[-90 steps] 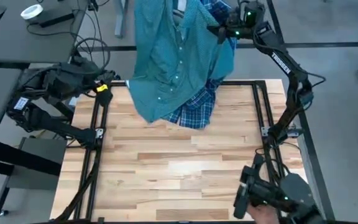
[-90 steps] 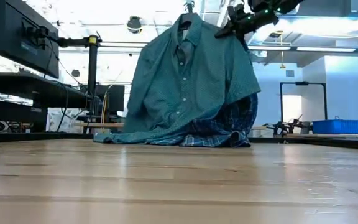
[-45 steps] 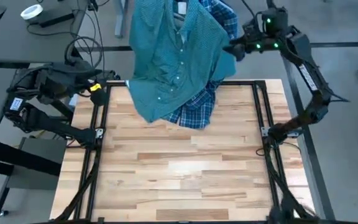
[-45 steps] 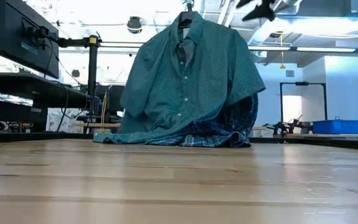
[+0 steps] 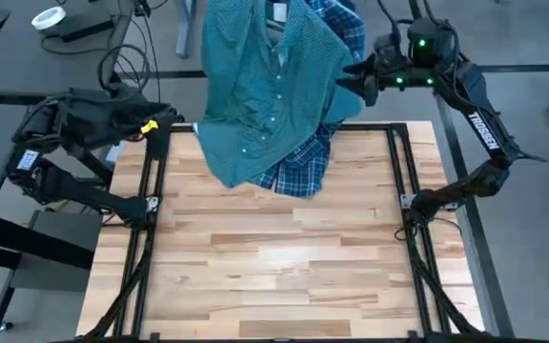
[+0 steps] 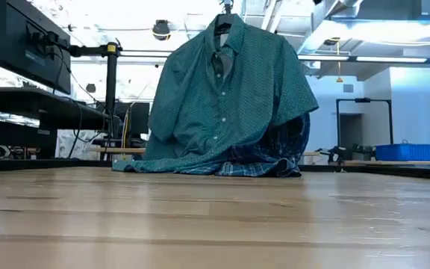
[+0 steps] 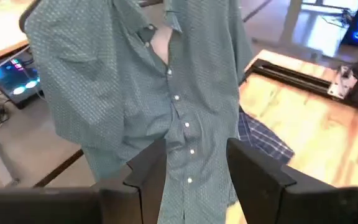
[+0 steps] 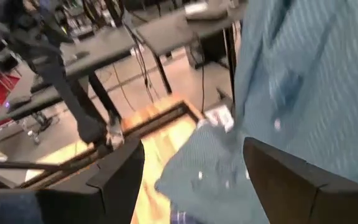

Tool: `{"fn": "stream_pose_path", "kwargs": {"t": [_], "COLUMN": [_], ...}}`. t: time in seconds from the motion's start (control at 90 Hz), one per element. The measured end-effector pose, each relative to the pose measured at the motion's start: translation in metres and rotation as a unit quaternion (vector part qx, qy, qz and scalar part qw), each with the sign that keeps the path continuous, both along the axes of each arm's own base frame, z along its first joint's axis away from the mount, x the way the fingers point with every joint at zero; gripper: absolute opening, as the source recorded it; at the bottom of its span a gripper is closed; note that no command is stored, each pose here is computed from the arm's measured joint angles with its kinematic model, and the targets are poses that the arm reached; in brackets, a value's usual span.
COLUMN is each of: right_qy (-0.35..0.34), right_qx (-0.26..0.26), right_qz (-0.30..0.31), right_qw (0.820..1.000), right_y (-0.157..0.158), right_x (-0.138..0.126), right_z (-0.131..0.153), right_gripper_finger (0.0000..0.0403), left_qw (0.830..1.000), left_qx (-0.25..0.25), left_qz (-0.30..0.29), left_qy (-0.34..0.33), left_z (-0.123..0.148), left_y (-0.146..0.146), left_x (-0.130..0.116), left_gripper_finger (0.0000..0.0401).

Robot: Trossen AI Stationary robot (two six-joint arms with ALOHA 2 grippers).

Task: Hang clothes
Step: Unhang the green polo shirt from the hanger rack

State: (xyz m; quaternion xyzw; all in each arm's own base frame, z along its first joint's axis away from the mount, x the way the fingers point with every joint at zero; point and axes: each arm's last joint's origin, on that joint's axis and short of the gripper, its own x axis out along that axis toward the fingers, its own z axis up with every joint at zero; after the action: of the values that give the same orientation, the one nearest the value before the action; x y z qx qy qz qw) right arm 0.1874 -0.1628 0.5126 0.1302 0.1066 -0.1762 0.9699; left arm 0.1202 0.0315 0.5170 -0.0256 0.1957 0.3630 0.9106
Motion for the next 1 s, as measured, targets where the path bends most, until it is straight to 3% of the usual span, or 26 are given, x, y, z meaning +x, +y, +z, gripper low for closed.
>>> {"fn": "stream_pose_path", "kwargs": {"t": [0.189, 0.333, 0.478, 0.622, 0.789, 0.889, 1.0], "right_qy": [-0.026, -0.041, -0.049, -0.041, 0.012, 0.04, 0.065], "right_qx": [-0.016, -0.092, -0.111, -0.086, -0.094, -0.119, -0.113], "right_qz": [-0.014, -0.035, -0.108, -0.158, -0.126, -0.112, -0.107], "right_qw": [0.999, 0.994, 0.987, 0.983, 0.988, 0.986, 0.986], "right_y": [-0.029, -0.062, -0.1, -0.133, -0.155, -0.158, -0.159], "right_x": [0.021, 0.027, 0.011, -0.012, -0.012, -0.012, -0.013], "right_z": [-0.006, -0.009, -0.001, 0.002, -0.018, -0.022, -0.03], "right_gripper_finger": [0.026, 0.026, 0.0258, 0.0251, 0.0249, 0.0249, 0.0249], "left_qw": [0.998, 0.995, 0.99, 0.985, 0.984, 0.986, 0.984], "left_qx": [-0.022, -0.05, -0.073, -0.061, -0.04, -0.063, -0.079], "left_qz": [0.035, 0.08, 0.119, 0.159, 0.171, 0.151, 0.136], "left_qy": [0.037, 0.033, 0.014, 0.017, 0.024, 0.043, 0.078], "left_z": [-0.01, -0.013, -0.015, -0.015, -0.013, -0.019, -0.029], "left_y": [0.016, 0.031, 0.038, 0.046, 0.054, 0.054, 0.054], "left_x": [0.02, 0.022, 0.021, 0.017, 0.016, 0.017, 0.013], "left_gripper_finger": [0.015, 0.015, 0.015, 0.015, 0.015, 0.015, 0.015]}}
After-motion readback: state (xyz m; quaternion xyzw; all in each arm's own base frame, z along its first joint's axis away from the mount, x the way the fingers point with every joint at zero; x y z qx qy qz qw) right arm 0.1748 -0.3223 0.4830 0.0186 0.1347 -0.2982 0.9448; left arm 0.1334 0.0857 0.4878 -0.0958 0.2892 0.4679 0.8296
